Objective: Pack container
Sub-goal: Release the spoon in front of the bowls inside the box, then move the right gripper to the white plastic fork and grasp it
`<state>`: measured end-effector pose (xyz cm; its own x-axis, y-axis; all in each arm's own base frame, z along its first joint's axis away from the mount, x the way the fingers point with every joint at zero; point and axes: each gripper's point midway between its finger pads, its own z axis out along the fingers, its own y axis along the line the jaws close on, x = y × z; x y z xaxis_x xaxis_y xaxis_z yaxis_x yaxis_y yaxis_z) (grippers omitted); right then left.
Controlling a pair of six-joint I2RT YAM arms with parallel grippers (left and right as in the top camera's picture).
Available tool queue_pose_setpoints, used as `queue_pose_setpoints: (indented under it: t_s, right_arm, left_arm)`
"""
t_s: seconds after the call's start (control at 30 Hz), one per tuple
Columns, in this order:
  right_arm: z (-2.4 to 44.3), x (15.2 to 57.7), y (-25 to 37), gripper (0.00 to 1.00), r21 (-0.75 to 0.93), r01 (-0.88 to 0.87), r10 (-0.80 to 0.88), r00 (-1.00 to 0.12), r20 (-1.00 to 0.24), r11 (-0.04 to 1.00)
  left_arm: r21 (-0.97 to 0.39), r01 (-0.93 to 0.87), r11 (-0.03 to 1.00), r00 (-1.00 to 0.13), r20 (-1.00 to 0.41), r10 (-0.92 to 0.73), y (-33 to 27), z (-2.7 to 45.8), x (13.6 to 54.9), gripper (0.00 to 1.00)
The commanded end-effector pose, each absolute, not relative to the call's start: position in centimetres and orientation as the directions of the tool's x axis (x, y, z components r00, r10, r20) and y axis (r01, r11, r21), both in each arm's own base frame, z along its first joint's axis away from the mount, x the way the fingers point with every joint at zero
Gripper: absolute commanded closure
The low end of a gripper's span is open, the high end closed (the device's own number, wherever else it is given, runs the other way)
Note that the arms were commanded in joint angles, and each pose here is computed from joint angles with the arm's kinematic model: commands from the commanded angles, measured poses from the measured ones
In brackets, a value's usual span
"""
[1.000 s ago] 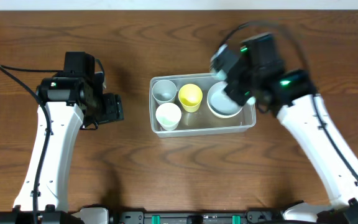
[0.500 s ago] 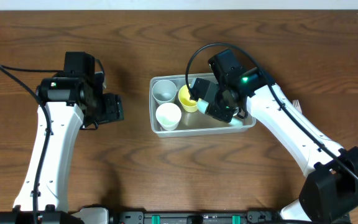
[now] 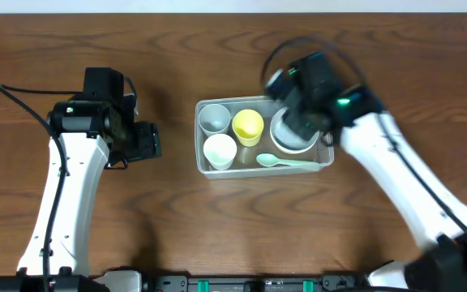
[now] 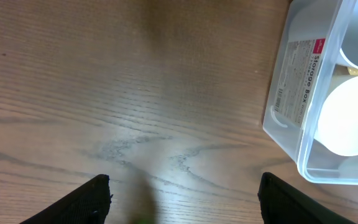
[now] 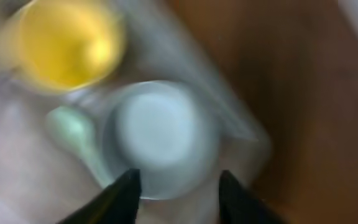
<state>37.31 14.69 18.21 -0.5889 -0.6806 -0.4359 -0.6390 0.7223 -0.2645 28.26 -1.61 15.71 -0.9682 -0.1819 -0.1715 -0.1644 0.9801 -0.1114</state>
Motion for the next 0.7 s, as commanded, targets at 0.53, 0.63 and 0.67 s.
queue_pose_setpoints:
  t_s: [0.53,0.63,0.67]
  right_arm:
    - [9.2,32.9,-10.6,0.02,-0.039,0.212,0.197,-0.951,-0.238,0.976]
    - [6.1,32.8,-10.5,0.03,-0.026,0.195,0.188,-0.967,-0.174,0.98]
    - [5.3,32.7,-10.5,0.03,-0.025,0.186,0.18,-0.971,-0.155,0.982]
  left_arm:
    - [-0.119,-0.148,0.982,-0.97,-0.177,-0.167,-1.8,16.0,28.2,0.23]
    - [-0.119,-0.148,0.982,-0.97,-0.176,-0.167,-1.8,15.9,28.2,0.23]
    - [-0.119,-0.148,0.982,-0.97,-0.177,-0.167,-1.8,16.0,28.2,0.23]
